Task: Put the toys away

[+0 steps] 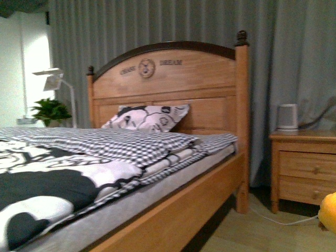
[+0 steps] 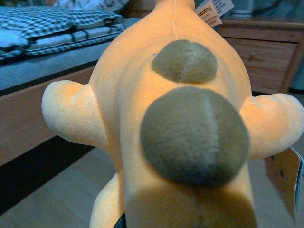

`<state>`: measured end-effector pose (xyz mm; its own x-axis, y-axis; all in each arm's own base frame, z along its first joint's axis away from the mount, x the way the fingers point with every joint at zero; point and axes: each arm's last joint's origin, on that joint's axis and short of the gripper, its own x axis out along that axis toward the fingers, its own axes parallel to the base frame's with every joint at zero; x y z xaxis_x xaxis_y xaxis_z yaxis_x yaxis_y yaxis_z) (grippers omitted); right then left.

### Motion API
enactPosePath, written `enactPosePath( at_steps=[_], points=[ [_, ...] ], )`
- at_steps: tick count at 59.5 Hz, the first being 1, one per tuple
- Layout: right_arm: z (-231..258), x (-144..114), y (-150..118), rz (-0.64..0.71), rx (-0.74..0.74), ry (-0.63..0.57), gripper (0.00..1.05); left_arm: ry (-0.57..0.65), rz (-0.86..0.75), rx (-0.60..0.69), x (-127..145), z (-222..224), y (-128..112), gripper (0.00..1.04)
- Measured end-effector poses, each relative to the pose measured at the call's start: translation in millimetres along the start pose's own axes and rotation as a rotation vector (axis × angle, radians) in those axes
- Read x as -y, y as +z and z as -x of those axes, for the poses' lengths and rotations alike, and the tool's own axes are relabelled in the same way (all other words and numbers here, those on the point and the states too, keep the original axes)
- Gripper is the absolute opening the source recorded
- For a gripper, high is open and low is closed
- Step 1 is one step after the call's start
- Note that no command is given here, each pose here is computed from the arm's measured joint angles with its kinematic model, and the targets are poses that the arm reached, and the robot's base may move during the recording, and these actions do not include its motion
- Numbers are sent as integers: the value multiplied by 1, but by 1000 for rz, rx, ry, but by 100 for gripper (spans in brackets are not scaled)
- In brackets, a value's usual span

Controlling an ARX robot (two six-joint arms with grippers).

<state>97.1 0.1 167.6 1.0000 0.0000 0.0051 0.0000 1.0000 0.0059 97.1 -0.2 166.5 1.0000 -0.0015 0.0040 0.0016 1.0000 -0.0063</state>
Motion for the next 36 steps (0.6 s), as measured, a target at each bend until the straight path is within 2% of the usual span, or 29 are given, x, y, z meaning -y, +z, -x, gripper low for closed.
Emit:
enactPosePath(
  at_steps=[36],
  points=[
    [0, 0, 0, 0, 0, 0, 7, 0, 0, 0, 0, 0, 0, 98]
  ],
)
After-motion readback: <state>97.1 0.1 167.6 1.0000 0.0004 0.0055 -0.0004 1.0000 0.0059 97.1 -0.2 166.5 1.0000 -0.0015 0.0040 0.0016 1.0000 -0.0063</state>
